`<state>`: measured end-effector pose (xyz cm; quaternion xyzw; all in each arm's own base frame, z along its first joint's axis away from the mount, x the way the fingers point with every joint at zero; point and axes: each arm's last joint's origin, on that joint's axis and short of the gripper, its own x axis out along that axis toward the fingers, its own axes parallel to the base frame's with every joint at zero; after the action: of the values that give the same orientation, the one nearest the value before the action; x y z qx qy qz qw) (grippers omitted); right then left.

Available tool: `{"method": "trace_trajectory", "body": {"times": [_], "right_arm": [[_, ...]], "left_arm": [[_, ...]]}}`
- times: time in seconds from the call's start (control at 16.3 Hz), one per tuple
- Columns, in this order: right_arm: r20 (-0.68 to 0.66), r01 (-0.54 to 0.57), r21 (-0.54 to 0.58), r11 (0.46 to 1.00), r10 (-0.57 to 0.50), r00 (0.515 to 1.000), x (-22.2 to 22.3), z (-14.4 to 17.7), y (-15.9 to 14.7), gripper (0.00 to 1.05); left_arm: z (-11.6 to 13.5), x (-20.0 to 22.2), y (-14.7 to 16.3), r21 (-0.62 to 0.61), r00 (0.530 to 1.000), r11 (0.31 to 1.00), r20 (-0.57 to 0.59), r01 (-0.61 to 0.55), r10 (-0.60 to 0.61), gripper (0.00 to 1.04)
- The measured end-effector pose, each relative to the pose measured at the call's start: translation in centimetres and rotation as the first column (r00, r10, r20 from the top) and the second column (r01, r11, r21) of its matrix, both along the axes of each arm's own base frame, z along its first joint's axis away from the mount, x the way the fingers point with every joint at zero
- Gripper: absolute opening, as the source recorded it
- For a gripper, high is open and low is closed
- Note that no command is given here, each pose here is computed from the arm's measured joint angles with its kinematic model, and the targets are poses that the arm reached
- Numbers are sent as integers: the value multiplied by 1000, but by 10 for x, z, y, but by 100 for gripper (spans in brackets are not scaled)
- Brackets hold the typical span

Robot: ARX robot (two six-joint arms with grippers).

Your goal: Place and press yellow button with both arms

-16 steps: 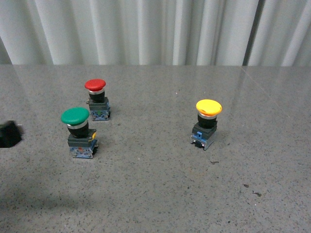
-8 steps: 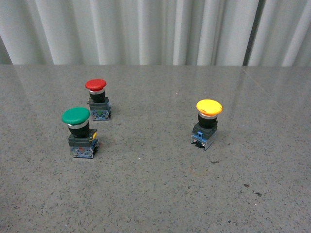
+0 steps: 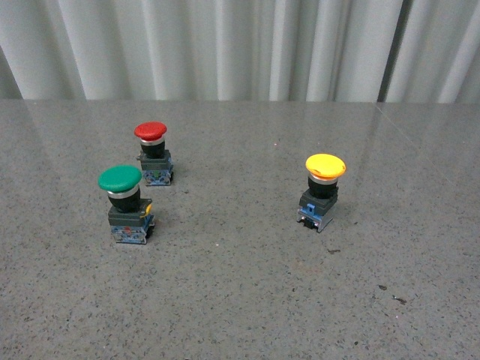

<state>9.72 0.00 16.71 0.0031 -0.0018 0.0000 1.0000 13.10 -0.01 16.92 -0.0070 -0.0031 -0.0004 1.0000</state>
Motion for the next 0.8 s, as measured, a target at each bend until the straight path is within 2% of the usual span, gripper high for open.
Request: {"method": "trace_trajectory", "body": {"times": [0.8], "right_arm": [[0,0,0,1000,0,1000,0,0,0,98]], "left_arm": [[2,-21,0,0,1000,1000,7,0,0,2]]}}
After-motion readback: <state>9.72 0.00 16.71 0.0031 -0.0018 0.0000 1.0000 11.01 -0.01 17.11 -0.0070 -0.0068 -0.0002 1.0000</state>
